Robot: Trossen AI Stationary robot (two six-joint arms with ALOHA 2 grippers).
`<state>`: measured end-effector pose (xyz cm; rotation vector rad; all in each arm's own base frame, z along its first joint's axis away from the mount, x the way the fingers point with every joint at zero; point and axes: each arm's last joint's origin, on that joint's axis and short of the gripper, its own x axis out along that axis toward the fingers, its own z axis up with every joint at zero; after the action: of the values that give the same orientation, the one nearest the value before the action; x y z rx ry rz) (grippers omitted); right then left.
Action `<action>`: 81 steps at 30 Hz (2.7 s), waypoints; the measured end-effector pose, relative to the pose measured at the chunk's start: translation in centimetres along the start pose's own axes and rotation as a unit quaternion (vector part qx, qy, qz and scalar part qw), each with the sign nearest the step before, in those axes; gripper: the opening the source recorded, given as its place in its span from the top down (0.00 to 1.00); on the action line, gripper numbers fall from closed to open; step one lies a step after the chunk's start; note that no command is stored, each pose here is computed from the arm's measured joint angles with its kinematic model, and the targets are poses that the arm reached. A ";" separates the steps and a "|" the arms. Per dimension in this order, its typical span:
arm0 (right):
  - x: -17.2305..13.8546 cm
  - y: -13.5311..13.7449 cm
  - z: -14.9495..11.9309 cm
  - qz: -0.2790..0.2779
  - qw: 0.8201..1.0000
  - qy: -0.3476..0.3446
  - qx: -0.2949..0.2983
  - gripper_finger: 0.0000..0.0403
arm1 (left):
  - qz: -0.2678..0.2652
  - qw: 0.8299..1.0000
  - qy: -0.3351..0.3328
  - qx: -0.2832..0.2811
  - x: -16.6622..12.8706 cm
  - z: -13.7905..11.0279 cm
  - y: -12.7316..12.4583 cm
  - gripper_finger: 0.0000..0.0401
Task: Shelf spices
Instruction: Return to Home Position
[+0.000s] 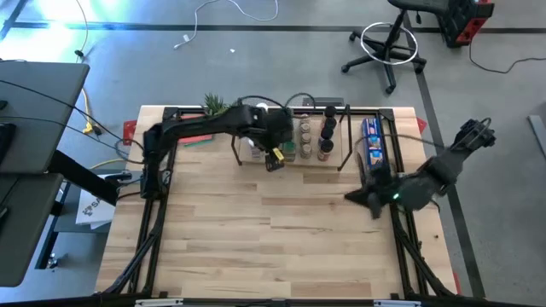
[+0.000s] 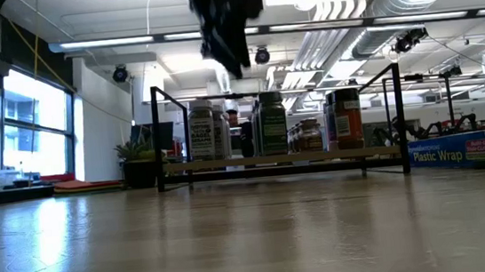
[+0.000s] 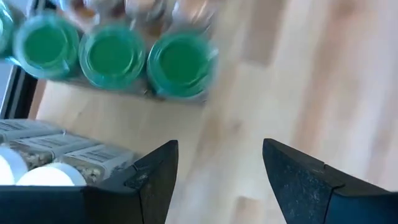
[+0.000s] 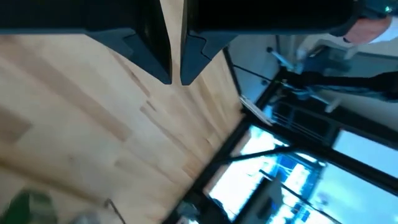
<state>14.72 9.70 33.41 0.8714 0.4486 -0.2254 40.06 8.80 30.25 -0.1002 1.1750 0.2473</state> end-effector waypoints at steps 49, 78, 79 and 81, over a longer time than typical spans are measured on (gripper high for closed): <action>-2.7 -14.2 -2.3 0.200 0.950 -0.203 -0.127 1.00 | -0.144 0.800 -0.515 -0.272 -12.9 -32.1 1.1 0.61; 2.2 -17.9 -5.6 0.045 0.947 -0.296 -0.118 1.00 | -0.040 0.792 -0.600 -0.105 -0.3 -32.5 0.2 0.61; 2.2 -17.9 -5.6 0.045 0.947 -0.296 -0.119 1.00 | -0.034 0.794 -0.598 -0.101 -0.3 -32.5 0.2 0.61; 2.2 -17.9 -5.6 0.037 0.944 -0.297 -0.139 1.00 | -0.028 0.803 -0.588 -0.095 0.0 -32.6 0.2 0.61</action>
<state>8.46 2.78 17.04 0.5045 -0.1171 -0.3322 10.70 2.24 17.73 -0.1263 -0.1060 0.3025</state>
